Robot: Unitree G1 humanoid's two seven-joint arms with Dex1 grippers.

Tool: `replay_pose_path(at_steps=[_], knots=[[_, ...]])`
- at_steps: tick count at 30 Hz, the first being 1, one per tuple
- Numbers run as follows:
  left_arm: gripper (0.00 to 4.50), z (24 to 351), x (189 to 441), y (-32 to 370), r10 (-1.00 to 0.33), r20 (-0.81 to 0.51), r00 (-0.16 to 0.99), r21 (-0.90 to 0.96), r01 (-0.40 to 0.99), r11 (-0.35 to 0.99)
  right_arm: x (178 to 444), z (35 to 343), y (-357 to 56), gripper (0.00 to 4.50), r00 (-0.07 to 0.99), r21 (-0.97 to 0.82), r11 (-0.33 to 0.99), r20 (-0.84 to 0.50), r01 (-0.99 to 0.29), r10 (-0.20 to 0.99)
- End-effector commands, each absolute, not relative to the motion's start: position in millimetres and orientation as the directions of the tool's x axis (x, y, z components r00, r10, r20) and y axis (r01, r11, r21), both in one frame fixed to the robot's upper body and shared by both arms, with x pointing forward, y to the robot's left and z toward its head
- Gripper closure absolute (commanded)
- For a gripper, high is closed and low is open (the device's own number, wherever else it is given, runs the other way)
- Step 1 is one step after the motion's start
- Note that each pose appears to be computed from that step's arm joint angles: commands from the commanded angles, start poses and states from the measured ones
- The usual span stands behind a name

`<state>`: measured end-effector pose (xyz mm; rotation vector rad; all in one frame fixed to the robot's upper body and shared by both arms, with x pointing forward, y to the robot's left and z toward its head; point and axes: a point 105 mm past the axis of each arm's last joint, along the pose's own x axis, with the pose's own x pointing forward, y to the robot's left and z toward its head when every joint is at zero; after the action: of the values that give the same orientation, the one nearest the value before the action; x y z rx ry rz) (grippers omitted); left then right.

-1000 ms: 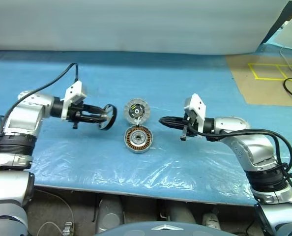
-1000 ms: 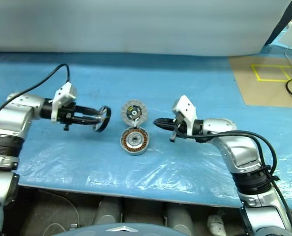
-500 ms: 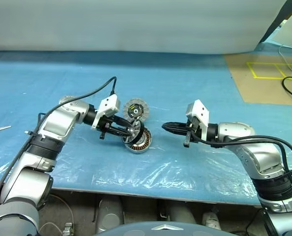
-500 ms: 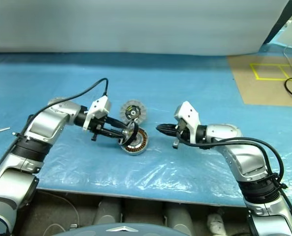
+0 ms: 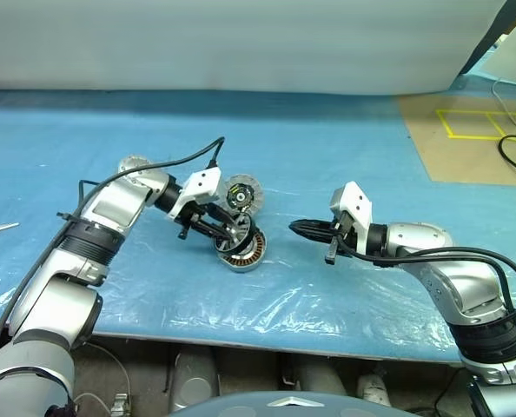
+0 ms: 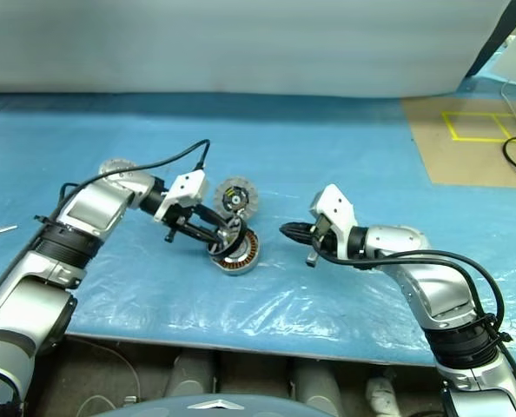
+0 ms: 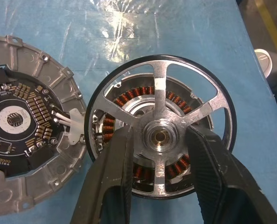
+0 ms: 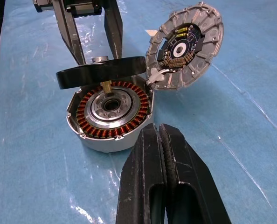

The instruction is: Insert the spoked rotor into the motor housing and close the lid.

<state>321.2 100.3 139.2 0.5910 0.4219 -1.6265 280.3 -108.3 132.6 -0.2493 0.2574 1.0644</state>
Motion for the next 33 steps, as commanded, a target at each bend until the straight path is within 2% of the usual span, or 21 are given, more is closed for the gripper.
replay_pose_path(at_steps=[1,10,18,23,26,33], knots=[[2.93,148,320,101,-0.781,-0.620,-0.076,0.101,0.979,-0.176,278,142,-105,4.50,0.463,-0.103,0.453,-0.292,-0.885,0.837],[2.93,141,320,104,-0.765,-0.640,-0.073,0.100,0.979,-0.177,280,141,-103,4.50,0.467,-0.104,0.458,-0.290,-0.883,0.835],[2.93,140,322,103,-0.776,-0.629,-0.058,0.171,0.962,-0.211,281,140,-103,4.50,0.469,-0.111,0.458,-0.298,-0.882,0.831],[1.58,144,325,102,-0.789,-0.613,-0.043,0.175,0.967,-0.188,281,140,-103,4.50,0.467,-0.107,0.457,-0.300,-0.883,0.832],[1.58,149,320,103,-0.790,-0.607,-0.080,0.135,0.970,-0.202,281,139,-102,4.50,0.465,-0.106,0.456,-0.300,-0.884,0.833],[1.58,162,323,101,-0.835,-0.549,-0.033,0.177,0.972,-0.155,281,140,-101,4.50,0.460,-0.104,0.451,-0.299,-0.886,0.836]])
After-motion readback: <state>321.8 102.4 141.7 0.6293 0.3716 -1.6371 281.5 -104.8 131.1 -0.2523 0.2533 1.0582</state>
